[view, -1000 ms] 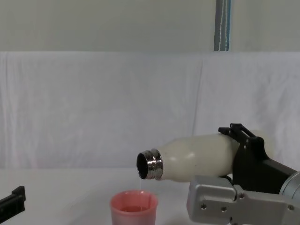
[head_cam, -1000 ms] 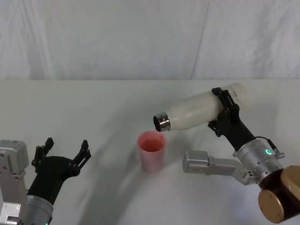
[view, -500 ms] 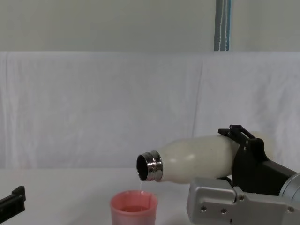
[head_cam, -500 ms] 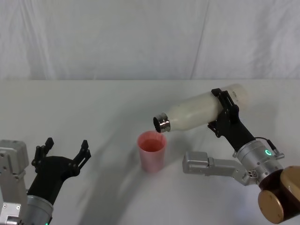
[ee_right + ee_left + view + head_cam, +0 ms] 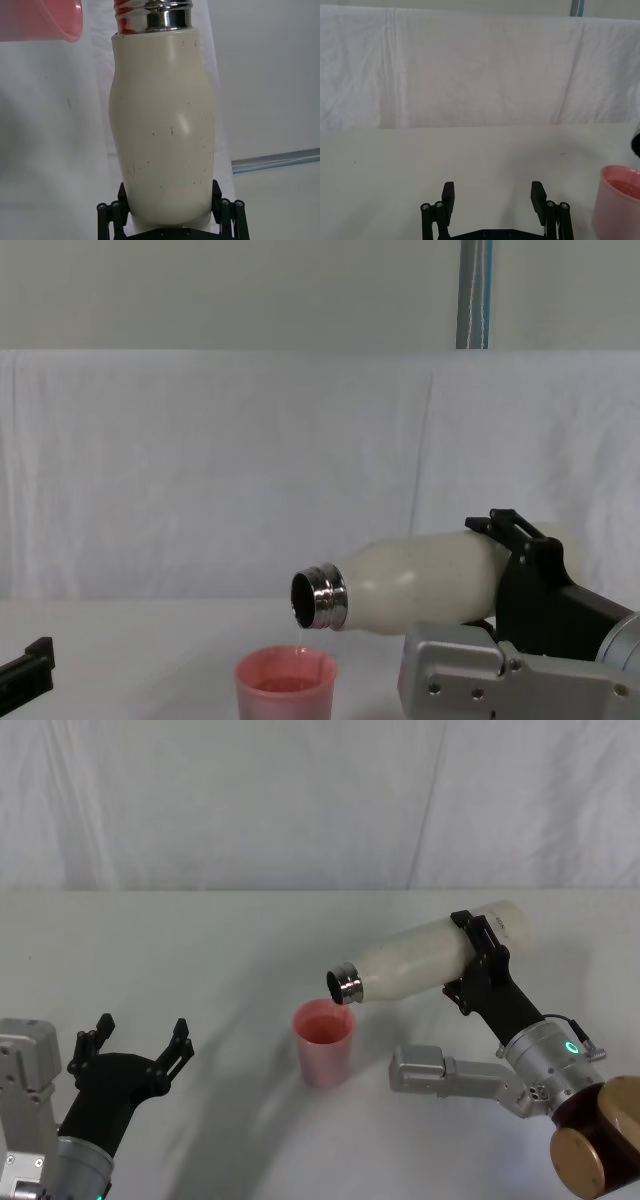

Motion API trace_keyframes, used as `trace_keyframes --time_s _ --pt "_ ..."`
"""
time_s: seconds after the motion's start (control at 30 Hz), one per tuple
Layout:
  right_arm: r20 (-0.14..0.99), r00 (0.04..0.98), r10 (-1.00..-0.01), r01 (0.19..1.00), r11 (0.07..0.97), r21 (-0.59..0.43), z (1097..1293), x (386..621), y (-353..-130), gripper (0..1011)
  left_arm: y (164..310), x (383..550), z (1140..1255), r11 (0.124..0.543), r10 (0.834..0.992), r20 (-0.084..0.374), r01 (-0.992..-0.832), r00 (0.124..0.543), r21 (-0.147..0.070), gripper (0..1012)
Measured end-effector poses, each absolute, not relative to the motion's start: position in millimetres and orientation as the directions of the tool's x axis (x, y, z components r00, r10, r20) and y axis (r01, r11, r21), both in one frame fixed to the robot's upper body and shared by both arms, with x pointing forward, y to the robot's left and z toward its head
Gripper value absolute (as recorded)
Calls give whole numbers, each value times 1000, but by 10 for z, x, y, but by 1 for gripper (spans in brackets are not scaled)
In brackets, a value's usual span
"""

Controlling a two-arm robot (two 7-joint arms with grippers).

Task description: Grasp the thermos with one hand and pour water into the cup lid.

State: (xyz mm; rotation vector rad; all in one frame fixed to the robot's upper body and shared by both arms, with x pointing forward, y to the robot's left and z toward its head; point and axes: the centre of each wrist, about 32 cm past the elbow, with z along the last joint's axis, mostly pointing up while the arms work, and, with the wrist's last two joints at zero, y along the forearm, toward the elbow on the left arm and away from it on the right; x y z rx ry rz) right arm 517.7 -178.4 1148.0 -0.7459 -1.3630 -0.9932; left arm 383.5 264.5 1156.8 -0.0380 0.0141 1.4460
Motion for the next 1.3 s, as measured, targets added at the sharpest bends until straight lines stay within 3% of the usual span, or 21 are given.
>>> trace_keyframes --time_s 0.8,0.93,1.3 --pt "978 -7 -209 898 428 99 11543 5179 -1783 955 2645 3835 11568 124 992 -33 -992 125 -18 1001" --pt "969 17 -248 898 429 95 11572 5172 -1787 955 2645 3835 11568 124 992 -33 -992 124 -18 1001" --pt "850 170 -498 893 442 81 11721 5108 -1830 955 2645 3835 11568 124 992 -33 -992 125 -18 1001"
